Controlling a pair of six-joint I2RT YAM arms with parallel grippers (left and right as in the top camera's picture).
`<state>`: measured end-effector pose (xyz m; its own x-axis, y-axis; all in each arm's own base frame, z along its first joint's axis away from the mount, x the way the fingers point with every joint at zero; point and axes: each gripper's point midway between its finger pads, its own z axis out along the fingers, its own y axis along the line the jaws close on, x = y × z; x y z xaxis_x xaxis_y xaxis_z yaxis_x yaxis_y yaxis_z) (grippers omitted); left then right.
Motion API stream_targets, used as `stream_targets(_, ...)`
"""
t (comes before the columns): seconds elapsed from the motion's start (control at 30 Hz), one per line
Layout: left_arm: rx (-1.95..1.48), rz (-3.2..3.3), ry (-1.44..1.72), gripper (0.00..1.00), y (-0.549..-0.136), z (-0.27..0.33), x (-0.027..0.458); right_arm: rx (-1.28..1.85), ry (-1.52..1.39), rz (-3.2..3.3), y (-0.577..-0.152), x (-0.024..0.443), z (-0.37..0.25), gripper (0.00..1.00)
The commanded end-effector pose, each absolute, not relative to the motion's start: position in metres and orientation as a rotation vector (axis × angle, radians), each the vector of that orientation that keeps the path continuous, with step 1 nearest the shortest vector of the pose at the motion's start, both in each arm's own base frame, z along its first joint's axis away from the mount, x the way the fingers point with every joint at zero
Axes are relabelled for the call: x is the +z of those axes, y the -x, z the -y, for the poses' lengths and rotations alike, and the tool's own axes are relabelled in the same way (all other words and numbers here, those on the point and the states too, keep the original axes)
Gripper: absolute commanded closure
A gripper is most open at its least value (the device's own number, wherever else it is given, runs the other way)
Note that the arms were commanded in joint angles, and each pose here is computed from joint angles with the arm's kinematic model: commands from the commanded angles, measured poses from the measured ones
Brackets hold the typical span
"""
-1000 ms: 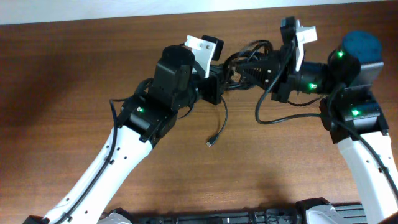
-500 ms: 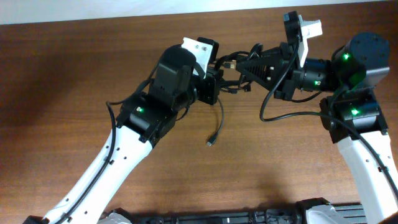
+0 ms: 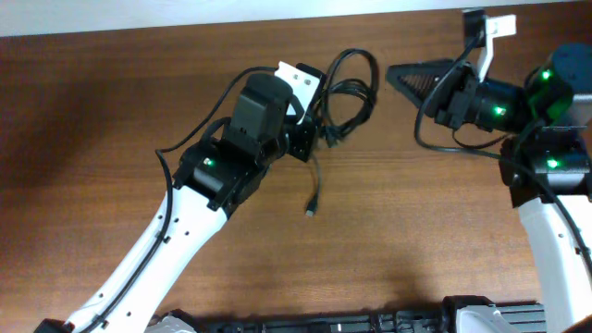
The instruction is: Untangle cables
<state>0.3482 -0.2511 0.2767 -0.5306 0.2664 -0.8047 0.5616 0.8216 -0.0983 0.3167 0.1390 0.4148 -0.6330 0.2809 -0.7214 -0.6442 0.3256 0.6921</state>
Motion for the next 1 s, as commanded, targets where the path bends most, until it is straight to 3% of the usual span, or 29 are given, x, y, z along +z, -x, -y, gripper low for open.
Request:
stream_targets(0.0,-0.36,-2.093,-0.685,1.0,-0.353,0.247,0.282,1.405,0.251,-1.803,-0.318,0.413,-0.129,0.78)
stream_targets(0.3,-0.411,-2.059,-0.644,1.0,-0.356,0.253,0.293,1.445,0.181,-1.887,-0.315,0.396,-0.127,0.47)
stream_targets(0.53,-0.614,-1.902,-0.72,1.0,-0.349,0.284,0.324,1.426,0.298,-1.9,-0.303,0.383,-0.131,0.39)
stream_targets(0.97,-0.803,-1.778,-0.839,1.0,-0.328,0.314,0.344,1.391,0.533,-1.866,-0.288,0.379,-0.18,0.38)
